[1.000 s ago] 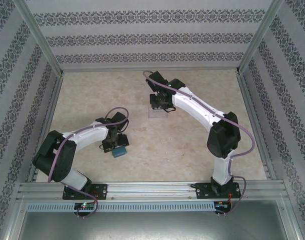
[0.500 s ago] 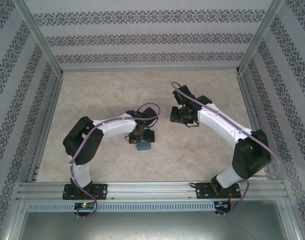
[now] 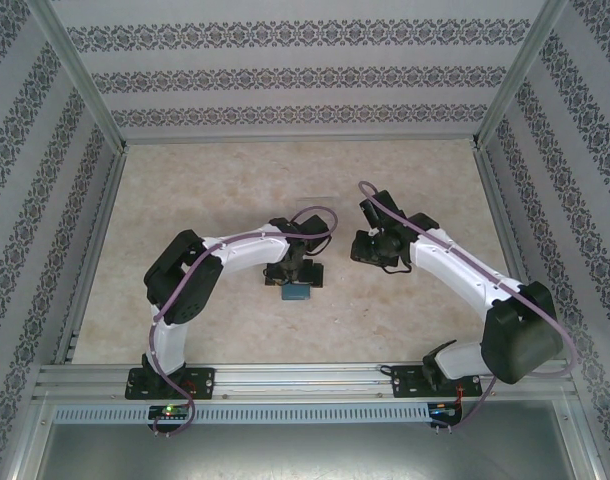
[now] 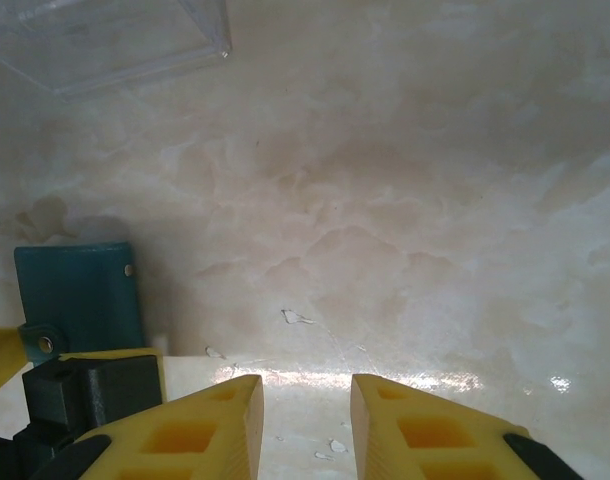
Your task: Take the credit cards out of the card holder
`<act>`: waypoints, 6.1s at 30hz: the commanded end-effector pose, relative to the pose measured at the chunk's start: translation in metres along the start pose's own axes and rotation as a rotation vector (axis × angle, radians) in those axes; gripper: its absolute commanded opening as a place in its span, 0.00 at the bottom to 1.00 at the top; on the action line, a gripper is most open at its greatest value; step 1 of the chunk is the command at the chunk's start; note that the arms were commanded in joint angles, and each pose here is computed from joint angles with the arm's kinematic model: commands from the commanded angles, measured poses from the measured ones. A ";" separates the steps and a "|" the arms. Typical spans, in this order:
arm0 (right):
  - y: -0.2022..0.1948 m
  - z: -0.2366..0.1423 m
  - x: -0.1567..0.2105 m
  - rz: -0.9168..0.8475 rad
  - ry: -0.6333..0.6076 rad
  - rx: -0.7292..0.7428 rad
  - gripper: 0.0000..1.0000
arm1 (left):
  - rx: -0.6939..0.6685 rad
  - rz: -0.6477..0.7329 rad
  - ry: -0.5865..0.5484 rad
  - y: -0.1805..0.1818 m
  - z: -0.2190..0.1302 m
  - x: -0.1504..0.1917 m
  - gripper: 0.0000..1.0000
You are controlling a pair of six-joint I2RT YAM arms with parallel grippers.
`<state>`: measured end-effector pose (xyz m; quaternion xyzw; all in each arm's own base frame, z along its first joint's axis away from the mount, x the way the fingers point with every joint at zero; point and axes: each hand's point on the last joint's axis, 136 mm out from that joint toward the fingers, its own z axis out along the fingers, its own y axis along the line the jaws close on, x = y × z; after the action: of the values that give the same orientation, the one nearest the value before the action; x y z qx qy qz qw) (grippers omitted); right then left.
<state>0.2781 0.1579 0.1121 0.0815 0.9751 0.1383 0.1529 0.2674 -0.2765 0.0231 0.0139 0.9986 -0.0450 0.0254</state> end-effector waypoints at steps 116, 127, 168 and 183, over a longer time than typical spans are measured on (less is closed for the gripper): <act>0.037 0.047 0.048 -0.006 0.140 -0.147 0.29 | 0.186 0.092 -0.039 -0.002 -0.030 -0.006 0.64; 0.038 0.045 0.046 -0.010 0.137 -0.146 0.29 | 0.136 0.098 -0.036 0.010 -0.030 -0.002 0.48; 0.096 0.078 0.056 -0.269 0.214 0.115 0.89 | 0.467 -0.069 -0.043 0.041 -0.016 0.013 0.12; 0.109 0.099 0.051 -0.275 0.232 0.173 0.91 | 0.512 -0.091 -0.024 0.047 -0.005 0.020 0.12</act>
<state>0.2739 0.2946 0.0409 -0.0539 0.9955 0.0629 0.0460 0.2461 -0.2249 0.0175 -0.0338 0.9589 -0.2811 0.0169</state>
